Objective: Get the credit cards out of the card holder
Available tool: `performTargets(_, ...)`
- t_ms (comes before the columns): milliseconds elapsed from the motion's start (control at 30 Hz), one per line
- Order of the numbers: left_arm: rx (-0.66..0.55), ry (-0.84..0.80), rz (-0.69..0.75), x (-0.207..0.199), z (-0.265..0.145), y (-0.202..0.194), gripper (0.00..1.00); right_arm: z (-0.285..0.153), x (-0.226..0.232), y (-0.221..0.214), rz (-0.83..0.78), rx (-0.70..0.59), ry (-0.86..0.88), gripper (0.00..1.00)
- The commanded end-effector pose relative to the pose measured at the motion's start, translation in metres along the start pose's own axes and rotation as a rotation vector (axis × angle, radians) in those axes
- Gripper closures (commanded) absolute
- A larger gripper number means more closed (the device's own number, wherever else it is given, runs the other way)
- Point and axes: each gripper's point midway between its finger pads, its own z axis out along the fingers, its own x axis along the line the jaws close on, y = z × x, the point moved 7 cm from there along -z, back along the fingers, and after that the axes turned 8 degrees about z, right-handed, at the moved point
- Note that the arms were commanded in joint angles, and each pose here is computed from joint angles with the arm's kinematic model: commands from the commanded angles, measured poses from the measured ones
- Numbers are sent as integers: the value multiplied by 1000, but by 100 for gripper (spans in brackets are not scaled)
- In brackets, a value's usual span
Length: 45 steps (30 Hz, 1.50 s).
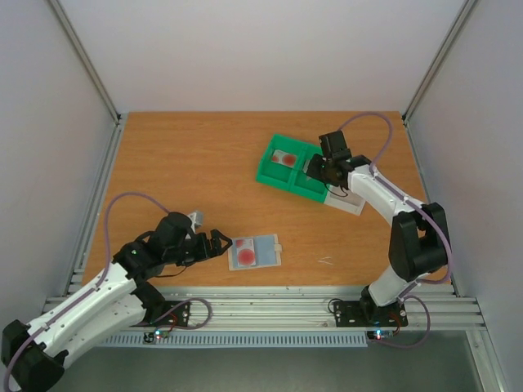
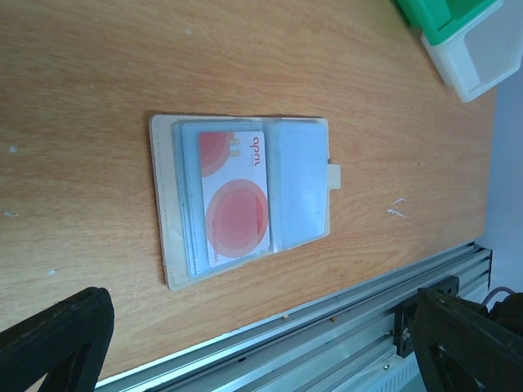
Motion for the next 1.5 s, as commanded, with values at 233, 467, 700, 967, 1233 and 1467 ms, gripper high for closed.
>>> performTargets(233, -2, -50, 41, -7, 4, 3, 1, 33, 2, 29, 98, -47, 103, 99)
performTargets(467, -9, -33, 58, -6, 1, 3, 1, 51, -2, 33, 122, -13, 151, 99)
performTargets(700, -7, -26, 62, -5, 0, 2, 1, 65, -4, 34, 134, -21, 183, 99)
performTargets(967, -7, -40, 54, -7, 1, 4, 1, 82, -11, 34, 150, 1, 170, 98)
performTargets(1233, -5, -25, 51, -5, 1, 2, 1, 86, -13, 34, 134, 16, 128, 87)
performTargets(1467, -23, -15, 43, 0, -1, 0, 1, 83, -14, 35, 140, 28, 99, 80)
